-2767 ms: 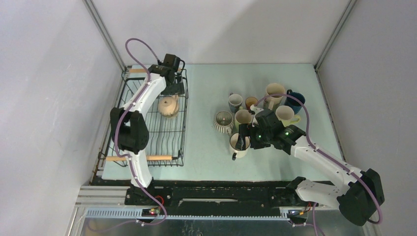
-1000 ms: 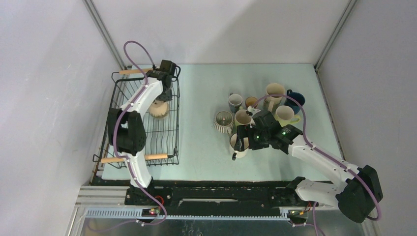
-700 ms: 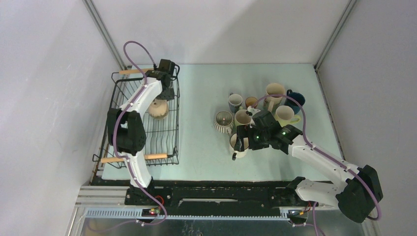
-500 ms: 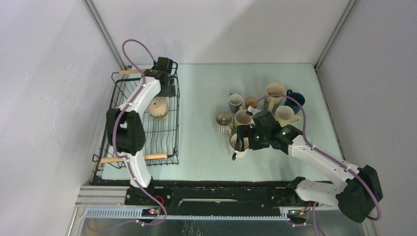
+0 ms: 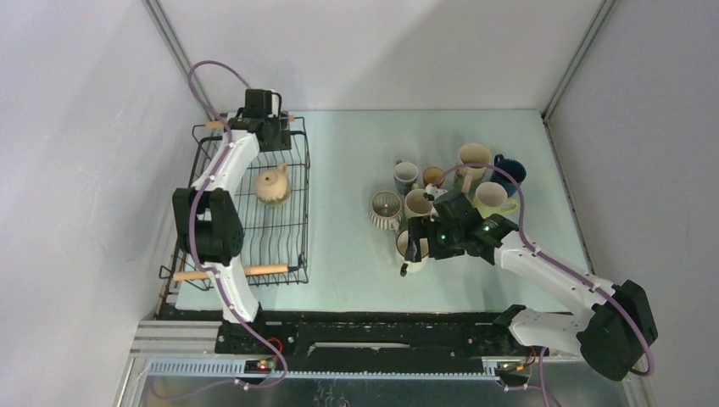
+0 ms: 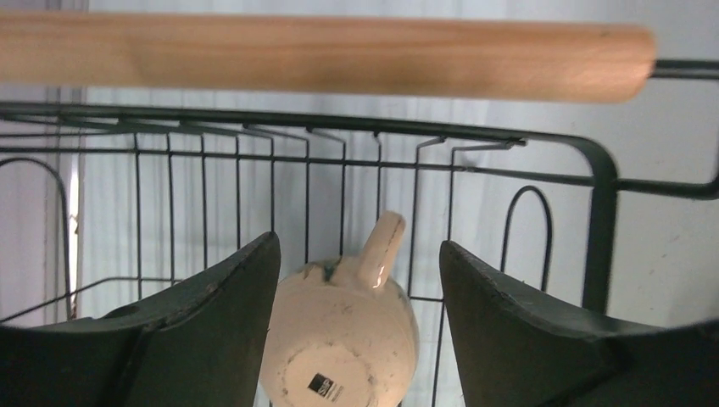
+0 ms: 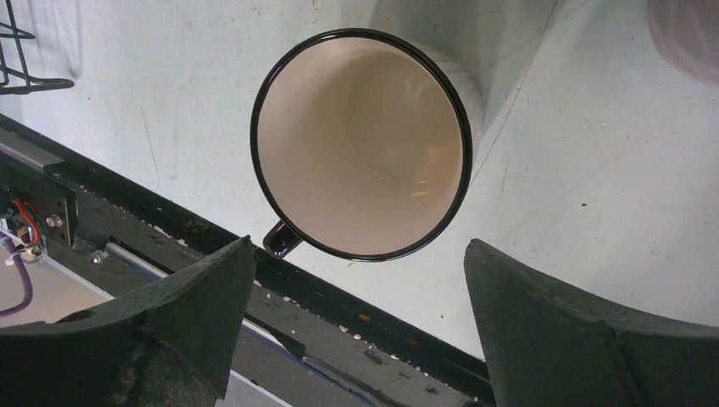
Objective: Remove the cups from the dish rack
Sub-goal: Unload the cup from the dish rack.
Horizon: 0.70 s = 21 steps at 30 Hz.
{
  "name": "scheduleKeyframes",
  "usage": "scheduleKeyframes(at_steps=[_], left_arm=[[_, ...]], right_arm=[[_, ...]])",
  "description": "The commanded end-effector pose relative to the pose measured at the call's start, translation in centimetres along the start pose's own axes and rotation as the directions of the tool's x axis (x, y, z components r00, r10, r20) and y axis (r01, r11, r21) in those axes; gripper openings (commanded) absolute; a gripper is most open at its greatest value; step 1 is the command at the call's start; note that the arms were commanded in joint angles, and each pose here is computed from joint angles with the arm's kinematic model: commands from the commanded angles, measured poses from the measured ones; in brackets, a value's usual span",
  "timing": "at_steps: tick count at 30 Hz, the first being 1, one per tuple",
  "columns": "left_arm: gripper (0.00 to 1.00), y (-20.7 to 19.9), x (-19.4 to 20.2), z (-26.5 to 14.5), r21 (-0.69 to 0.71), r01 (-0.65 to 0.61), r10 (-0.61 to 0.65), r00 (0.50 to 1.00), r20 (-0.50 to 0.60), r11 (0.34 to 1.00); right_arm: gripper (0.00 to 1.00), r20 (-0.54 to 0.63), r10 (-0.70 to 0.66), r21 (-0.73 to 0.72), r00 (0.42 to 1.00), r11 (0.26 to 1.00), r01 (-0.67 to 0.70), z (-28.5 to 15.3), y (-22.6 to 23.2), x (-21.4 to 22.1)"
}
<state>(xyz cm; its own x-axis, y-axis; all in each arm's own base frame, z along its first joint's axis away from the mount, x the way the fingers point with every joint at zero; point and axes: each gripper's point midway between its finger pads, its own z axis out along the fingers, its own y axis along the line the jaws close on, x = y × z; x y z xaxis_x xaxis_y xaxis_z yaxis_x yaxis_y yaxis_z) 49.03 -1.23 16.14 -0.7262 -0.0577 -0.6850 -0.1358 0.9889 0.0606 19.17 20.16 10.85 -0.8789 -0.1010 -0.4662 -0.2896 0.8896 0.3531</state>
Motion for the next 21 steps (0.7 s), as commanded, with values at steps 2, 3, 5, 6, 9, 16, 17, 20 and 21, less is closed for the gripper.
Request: scheduleKeyframes(at_steps=[2,3,5,6,9,16,17,20,21], left_arm=[[0.72,-1.2,-0.4,1.7,0.096,-0.026,0.023,0.999,0.035,0.995],[0.71,-1.3,0.0,2.0,0.097,-0.026,0.024,0.999,0.028,0.995],[0.69,-1.5,0.8,2.5,0.106,-0.021,0.020,1.000,0.016,0.994],[0.68,-1.5,1.2,2.8,0.109,-0.018,0.017,1.000,0.009,0.994],[0.68,-1.8,2.3,3.4,0.119,-0.009,0.010,1.000,-0.009,0.993],[0.66,-1.3,3.9,4.8,0.081,-0.001,0.002,1.000,-0.022,0.997],[0.65,-1.3,4.1,5.0,0.078,-0.002,0.004,1.000,-0.025,0.997],[0.62,-1.0,4.0,5.2,0.067,0.000,0.001,1.000,-0.028,0.998],[0.60,-1.0,3.9,5.3,0.062,0.001,0.001,1.000,-0.026,0.998]], right_arm=[[1.00,0.001,-0.014,-0.003,1.000,1.000,0.014,-0.1,0.2,-0.3],[1.00,-0.001,-0.014,-0.003,1.000,1.000,0.014,-0.1,0.2,-0.3],[1.00,-0.004,-0.014,-0.001,1.000,1.000,0.014,0.0,0.1,-0.3],[1.00,-0.003,-0.013,-0.003,1.000,1.000,0.013,0.1,0.2,-0.3],[1.00,-0.004,-0.015,-0.012,1.000,1.000,0.015,0.4,0.3,-0.4],[1.00,-0.014,-0.019,-0.011,1.000,1.000,0.018,0.7,0.3,-0.3],[1.00,-0.015,-0.020,-0.011,1.000,1.000,0.020,0.7,0.3,-0.3],[1.00,-0.014,-0.020,-0.007,1.000,1.000,0.020,0.6,0.2,-0.3],[1.00,-0.014,-0.020,-0.007,1.000,1.000,0.020,0.6,0.2,-0.3]])
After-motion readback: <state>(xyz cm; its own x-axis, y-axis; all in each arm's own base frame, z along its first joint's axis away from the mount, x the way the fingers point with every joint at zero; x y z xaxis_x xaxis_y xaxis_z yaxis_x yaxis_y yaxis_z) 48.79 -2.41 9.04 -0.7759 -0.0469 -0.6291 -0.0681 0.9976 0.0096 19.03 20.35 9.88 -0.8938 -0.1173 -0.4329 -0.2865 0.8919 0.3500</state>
